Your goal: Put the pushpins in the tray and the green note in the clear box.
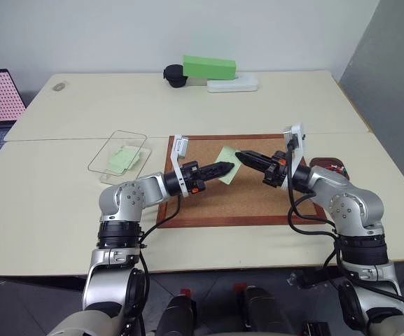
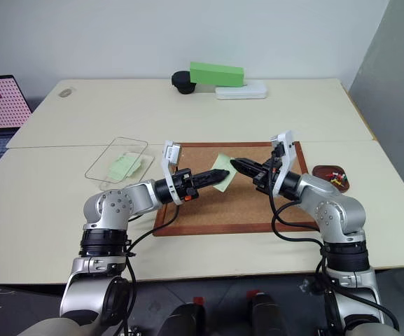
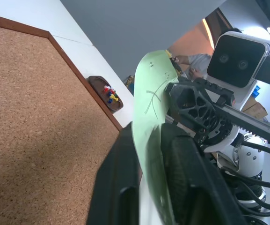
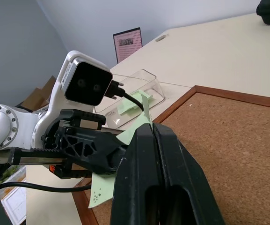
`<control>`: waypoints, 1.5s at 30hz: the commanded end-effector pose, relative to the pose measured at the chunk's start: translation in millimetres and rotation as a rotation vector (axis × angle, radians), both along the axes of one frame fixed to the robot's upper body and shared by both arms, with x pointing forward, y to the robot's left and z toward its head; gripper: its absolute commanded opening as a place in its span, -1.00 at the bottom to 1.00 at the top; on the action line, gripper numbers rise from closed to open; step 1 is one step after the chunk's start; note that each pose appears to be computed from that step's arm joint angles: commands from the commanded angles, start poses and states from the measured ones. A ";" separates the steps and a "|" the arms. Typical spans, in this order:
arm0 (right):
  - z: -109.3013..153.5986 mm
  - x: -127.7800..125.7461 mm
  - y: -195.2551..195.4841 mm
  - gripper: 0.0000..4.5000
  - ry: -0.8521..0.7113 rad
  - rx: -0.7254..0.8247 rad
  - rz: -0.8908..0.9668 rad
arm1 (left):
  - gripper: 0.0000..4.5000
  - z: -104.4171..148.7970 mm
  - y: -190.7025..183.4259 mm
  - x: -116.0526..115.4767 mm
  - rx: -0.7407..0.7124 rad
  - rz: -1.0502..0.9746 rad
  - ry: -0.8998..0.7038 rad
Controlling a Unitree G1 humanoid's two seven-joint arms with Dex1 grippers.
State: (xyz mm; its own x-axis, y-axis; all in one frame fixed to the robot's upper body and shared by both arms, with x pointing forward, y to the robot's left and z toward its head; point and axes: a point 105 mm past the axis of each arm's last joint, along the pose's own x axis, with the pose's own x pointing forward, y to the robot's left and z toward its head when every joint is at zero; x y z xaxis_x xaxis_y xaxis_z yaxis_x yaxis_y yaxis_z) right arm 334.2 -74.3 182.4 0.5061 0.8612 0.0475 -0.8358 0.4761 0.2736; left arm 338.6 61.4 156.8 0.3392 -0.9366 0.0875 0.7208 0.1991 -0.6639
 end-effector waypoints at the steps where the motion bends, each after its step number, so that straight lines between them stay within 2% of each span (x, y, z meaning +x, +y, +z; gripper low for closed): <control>1: 18.6 -1.8 2.7 -1.00 -0.072 0.022 0.010 | -1.00 14.2 -1.7 0.2 -0.034 -0.001 -0.053; 4: 17.6 -1.5 2.3 -1.00 -0.074 0.011 0.012 | -1.00 13.5 -2.7 1.2 -0.030 0.005 -0.053; 7: 16.9 -2.0 2.0 -0.82 -0.067 0.012 0.016 | -1.00 9.9 -3.7 4.2 -0.004 0.023 -0.048; 15: 17.5 -3.5 -5.7 0.02 -0.059 0.015 0.000 | -1.00 10.6 -4.3 2.0 -0.014 0.011 -0.039; 23: 10.8 -17.7 -25.9 0.71 -0.040 -0.022 -0.044 | -1.00 9.5 9.3 1.0 -0.003 0.063 -0.034; 31: 21.7 -40.1 -19.2 0.71 -0.063 -0.008 0.031 | -1.00 29.2 50.0 -6.5 0.146 0.318 -0.209; 35: 36.3 -50.8 -2.6 0.71 -0.078 0.039 0.106 | -1.00 41.3 90.0 1.1 0.302 0.614 -0.316; 39: 46.1 -63.6 12.0 0.71 -0.098 0.060 0.196 | -1.00 54.8 139.9 3.0 0.526 0.963 -0.431; 41: 49.2 -67.9 19.1 0.71 -0.111 0.061 0.228 | -1.00 55.9 154.8 -2.0 0.612 1.052 -0.471; 45: 54.5 -73.6 28.6 0.71 -0.126 0.076 0.274 | -1.00 55.3 180.4 -6.6 0.695 1.217 -0.480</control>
State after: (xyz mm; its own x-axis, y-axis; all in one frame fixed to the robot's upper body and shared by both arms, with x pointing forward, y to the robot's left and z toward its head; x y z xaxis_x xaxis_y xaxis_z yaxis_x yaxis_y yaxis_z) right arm 271.6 -53.2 223.7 0.2980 0.9458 0.1290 -0.9359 0.2630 0.2342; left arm 337.0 228.9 193.2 0.9957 -0.0926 -0.0056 0.0927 0.9956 0.0137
